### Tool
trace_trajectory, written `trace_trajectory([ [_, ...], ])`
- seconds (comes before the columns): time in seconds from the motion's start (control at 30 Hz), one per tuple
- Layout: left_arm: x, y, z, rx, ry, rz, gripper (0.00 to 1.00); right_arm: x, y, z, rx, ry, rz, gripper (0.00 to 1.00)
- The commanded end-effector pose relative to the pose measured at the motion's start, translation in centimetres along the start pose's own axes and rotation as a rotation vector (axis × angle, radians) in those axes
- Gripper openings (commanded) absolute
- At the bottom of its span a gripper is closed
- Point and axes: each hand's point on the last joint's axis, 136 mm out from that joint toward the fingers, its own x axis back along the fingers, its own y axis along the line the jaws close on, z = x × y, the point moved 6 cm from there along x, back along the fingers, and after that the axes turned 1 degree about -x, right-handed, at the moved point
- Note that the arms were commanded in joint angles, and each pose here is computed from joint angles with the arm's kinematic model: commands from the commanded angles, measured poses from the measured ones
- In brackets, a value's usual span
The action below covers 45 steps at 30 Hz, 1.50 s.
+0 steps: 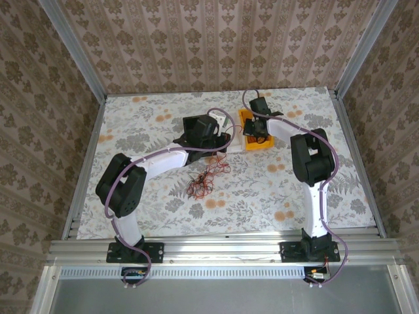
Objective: Untangle the cables
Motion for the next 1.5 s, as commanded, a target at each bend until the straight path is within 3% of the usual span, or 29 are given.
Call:
trace_trajectory([
  [0.0, 0.1, 0.0, 0.0, -0.028, -0.007, -0.012, 0.00, -0.7, -1.3, 1.0, -0.030, 0.059, 0.055, 0.09],
  [0.37, 0.1, -0.2, -0.1, -0.028, -0.011, -0.008, 0.00, 6.8, 0.5, -2.9, -0.045, -0.165, -0.046, 0.25],
  [0.67, 0.2, -0.2, -0.1, -0.028, -0.016, -0.004, 0.00, 8.3, 0.0, -3.3, -0.059, -0.208, -0.044, 0.38],
  [0.83, 0.5, -0.1, -0.3, -0.028, -0.027, -0.005, 0.00, 10.0, 0.2, -3.3, -0.034, -0.261, -0.088, 0.40],
  [0.93, 0.7, 0.0, -0.6, -0.016, -0.034, 0.019, 0.00, 11.6, 1.3, -1.6, 0.017, -0.280, -0.217, 0.40],
  [1.13, 1.7, 0.5, -1.3, 0.037, -0.019, 0.159, 0.00, 14.1, 3.6, 5.5, 0.176, -0.202, -0.477, 0.41],
  [1.33, 2.3, -0.3, -1.6, 0.027, 0.046, 0.293, 0.00, 14.6, 6.4, 12.5, 0.337, -0.056, -0.613, 0.43],
  [1.47, 2.5, -1.3, -2.0, 0.038, 0.068, 0.384, 0.00, 14.5, 8.3, 14.4, 0.401, -0.018, -0.647, 0.44],
])
